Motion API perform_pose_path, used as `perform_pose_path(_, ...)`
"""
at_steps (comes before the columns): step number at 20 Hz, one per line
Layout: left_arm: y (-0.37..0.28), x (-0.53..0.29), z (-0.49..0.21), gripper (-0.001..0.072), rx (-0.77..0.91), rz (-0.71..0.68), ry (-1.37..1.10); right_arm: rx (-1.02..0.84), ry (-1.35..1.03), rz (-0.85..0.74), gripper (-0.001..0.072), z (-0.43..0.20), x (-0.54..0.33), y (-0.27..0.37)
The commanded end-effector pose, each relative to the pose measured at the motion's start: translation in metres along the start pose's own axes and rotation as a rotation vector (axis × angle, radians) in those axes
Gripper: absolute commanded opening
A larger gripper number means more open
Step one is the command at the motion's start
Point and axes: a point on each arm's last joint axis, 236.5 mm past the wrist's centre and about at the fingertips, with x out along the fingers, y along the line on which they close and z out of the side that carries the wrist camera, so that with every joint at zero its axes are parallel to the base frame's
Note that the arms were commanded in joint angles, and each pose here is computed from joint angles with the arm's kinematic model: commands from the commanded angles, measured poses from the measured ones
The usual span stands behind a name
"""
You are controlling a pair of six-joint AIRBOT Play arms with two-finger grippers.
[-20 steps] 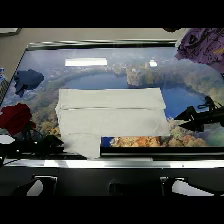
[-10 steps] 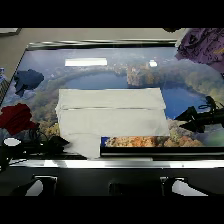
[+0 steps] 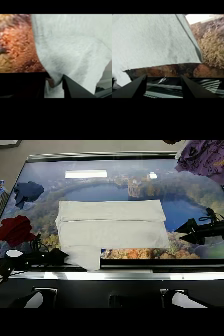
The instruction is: Fold the clothes and pants, and hang the long-sleeved shirts on hangers.
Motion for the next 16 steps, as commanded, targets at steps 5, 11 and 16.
perform_pose_path(5,-0.018,0.001,-0.021,0.0017,0.038,-0.060,0.088,-0.017,-0.031,-0.030,0.0479,0.007,0.000,-0.007)
perform_pose_path(11,-0.020,-0.001,-0.015,0.0018,0.047,-0.060,0.077,-0.063,0.040,-0.114,0.0487,-0.003,0.017,-0.041)
perform_pose_path(16,-0.029,-0.009,-0.003,0.0017,0.077,-0.067,0.056,-0.037,0.120,-0.068,0.0546,-0.011,0.051,-0.057)
